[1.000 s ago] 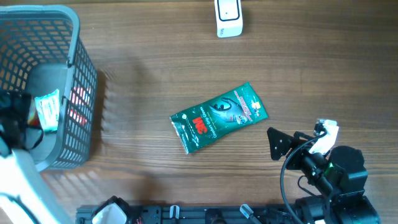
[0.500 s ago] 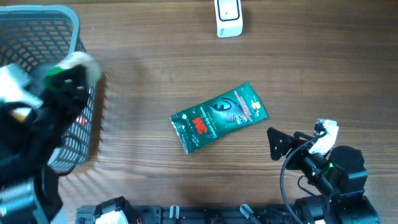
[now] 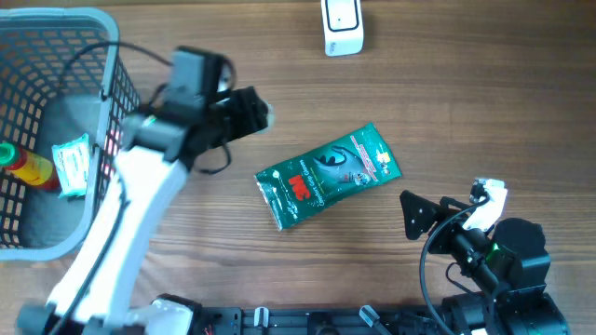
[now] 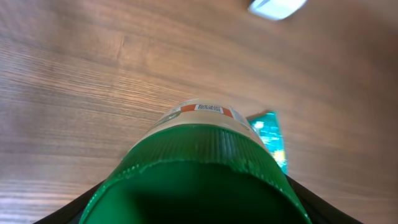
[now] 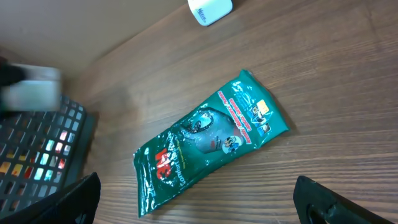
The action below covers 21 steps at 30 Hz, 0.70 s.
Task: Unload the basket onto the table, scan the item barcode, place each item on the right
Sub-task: 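Lift the jar out and place it beside the gloves bag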
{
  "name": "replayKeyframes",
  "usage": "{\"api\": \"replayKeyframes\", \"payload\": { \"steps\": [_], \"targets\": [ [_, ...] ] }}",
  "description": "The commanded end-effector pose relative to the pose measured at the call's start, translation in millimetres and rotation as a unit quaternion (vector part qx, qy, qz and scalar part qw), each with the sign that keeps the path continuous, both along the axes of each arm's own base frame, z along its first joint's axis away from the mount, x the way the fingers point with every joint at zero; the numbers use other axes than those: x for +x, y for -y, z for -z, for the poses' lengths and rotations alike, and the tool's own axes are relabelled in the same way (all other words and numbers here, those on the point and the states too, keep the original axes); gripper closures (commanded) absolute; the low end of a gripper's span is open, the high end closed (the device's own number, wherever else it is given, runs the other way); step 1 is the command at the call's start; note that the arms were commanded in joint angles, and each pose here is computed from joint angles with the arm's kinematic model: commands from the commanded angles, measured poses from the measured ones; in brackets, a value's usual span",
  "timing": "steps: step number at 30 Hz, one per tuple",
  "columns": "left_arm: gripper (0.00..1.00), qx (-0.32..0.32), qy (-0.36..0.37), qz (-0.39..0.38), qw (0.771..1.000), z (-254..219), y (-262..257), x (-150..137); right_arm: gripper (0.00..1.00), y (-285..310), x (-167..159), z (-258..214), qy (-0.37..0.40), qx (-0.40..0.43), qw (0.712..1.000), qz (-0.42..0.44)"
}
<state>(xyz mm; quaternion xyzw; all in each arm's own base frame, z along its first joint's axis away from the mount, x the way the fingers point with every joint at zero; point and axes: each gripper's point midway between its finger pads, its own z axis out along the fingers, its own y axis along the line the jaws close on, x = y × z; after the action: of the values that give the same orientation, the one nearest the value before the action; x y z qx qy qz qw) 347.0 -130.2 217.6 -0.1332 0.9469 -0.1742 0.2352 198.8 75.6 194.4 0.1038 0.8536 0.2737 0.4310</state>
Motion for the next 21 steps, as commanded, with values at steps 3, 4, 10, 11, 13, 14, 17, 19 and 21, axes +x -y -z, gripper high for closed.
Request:
{"api": "replayKeyframes", "payload": {
  "steps": [3,4,10,11,13,14,17,19,21],
  "targets": [
    [0.29,0.069,-0.049,0.003,0.996,72.0,9.8,34.1,0.0,2.7,1.1,-1.9,0.005,-0.001,1.0,0.008],
    [0.28,0.072,-0.056,0.004,0.996,82.2,11.2,37.7,0.0,2.7,1.1,-1.9,0.005,-0.001,1.0,0.008],
    [0.28,0.106,-0.088,0.002,0.99,136.3,10.0,54.0,0.0,2.7,1.1,-1.9,0.005,-0.001,1.0,0.008],
    [0.28,0.121,-0.088,-0.002,0.989,140.7,7.1,55.0,0.0,2.7,1.1,-1.9,0.005,-0.001,1.0,0.009],
    [0.27,0.137,-0.088,0.012,0.987,145.0,9.5,53.7,0.0,2.7,1.1,-1.9,0.005,-0.001,1.0,0.008],
    [0.27,0.143,-0.088,0.025,0.986,146.8,12.7,52.2,0.0,2.7,1.1,-1.9,0.005,-0.001,1.0,0.009],
    [0.26,0.167,-0.082,0.053,0.981,148.9,20.2,48.7,0.0,2.7,1.1,-1.9,0.005,-0.001,1.0,0.008],
    [0.24,0.185,-0.077,0.071,0.977,151.4,28.4,45.0,0.0,2.7,1.1,-1.9,0.005,-0.001,1.0,0.009],
    [0.23,0.196,-0.077,0.081,0.974,153.7,36.3,40.1,0.0,2.7,1.1,-1.9,0.005,-0.001,1.0,0.008]
  ]
}}
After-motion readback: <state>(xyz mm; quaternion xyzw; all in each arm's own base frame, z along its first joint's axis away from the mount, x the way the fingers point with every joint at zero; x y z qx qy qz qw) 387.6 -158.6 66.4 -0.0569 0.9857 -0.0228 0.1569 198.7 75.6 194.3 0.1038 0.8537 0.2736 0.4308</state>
